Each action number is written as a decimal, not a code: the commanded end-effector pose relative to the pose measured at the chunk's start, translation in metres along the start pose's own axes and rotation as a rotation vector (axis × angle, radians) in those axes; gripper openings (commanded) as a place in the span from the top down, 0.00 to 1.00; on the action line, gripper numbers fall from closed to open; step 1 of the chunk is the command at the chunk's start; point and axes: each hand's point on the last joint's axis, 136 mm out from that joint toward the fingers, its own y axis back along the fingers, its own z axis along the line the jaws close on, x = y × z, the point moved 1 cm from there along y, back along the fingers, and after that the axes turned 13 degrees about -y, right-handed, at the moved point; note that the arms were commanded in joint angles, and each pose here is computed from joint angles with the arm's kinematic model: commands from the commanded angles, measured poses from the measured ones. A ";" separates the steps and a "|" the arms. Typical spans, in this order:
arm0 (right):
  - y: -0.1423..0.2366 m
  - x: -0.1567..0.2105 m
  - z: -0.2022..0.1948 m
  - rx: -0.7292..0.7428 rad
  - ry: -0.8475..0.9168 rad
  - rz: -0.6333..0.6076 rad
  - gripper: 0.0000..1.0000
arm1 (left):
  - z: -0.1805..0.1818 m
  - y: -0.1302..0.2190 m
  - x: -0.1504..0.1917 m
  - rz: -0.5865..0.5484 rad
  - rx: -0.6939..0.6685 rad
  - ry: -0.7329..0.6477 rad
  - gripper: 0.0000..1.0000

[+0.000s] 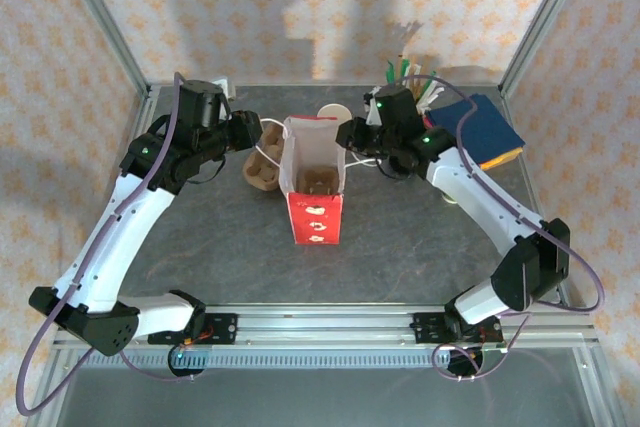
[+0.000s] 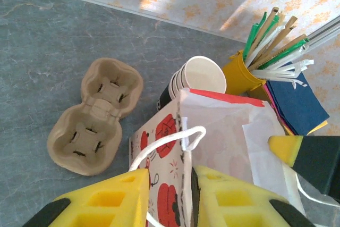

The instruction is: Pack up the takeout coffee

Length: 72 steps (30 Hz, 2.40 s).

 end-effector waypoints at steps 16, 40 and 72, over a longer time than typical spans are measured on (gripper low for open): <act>0.057 -0.052 0.008 0.081 0.063 -0.113 0.44 | 0.009 0.006 0.002 -0.021 0.001 -0.031 0.60; 0.179 -0.041 -0.218 0.808 -0.271 -0.249 0.13 | 0.022 -0.031 0.081 -0.225 0.143 -0.102 0.19; 0.135 -0.074 -0.279 0.888 -0.340 -0.038 0.18 | 0.027 -0.036 0.093 -0.175 0.106 -0.139 0.21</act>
